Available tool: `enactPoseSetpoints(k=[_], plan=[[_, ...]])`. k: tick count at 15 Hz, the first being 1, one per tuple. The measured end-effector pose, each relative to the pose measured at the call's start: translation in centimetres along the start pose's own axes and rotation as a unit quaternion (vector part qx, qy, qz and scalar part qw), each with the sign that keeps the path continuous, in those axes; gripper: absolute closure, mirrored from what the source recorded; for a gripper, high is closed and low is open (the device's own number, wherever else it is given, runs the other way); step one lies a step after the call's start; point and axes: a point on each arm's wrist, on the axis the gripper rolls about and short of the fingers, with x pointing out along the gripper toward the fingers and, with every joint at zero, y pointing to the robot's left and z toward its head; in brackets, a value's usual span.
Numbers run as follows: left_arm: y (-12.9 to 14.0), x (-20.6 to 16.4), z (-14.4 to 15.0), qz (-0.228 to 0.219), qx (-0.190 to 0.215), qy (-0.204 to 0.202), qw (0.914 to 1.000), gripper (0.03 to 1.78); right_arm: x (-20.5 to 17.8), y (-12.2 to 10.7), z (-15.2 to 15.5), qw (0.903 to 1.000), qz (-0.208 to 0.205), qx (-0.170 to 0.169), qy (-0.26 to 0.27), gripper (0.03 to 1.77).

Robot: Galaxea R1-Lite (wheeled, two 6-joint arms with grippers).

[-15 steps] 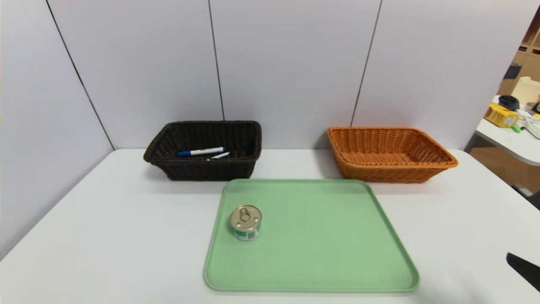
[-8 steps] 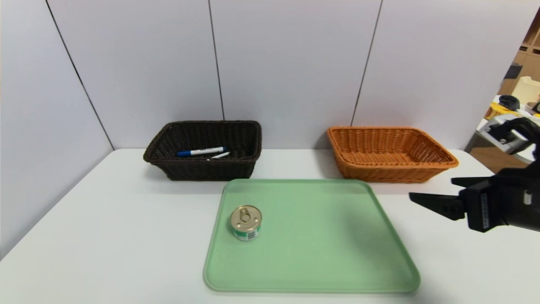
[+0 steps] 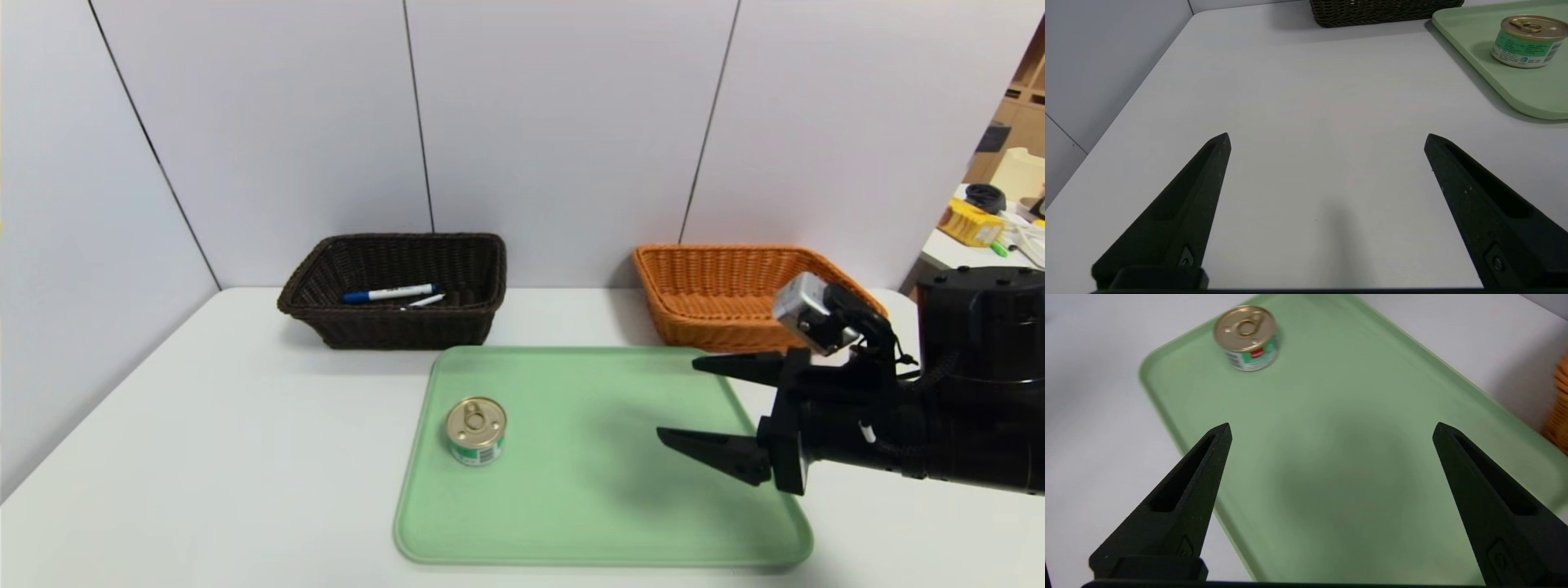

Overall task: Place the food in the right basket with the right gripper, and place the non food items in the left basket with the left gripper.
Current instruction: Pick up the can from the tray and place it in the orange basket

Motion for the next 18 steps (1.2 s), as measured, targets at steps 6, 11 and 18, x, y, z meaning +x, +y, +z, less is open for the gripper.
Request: enactPoseSetpoints(k=[6,11,18], plan=[[0.0,0.0,0.0,0.000,0.000,0.000,1.0000,0.12,3.4,-0.9,-2.1,0.9950,0.079,-0.043,-0.044,0.10],[0.0,0.0,0.0,0.000,0.000,0.000,1.0000,0.12,6.8,-0.8,-3.6,0.9910,0.099,-0.071,-0.056,0.10],[0.0,0.0,0.0,0.000,0.000,0.000,1.0000,0.12,11.7,0.7,-3.7,0.9820,0.147,-0.095,-0.071,0.10]])
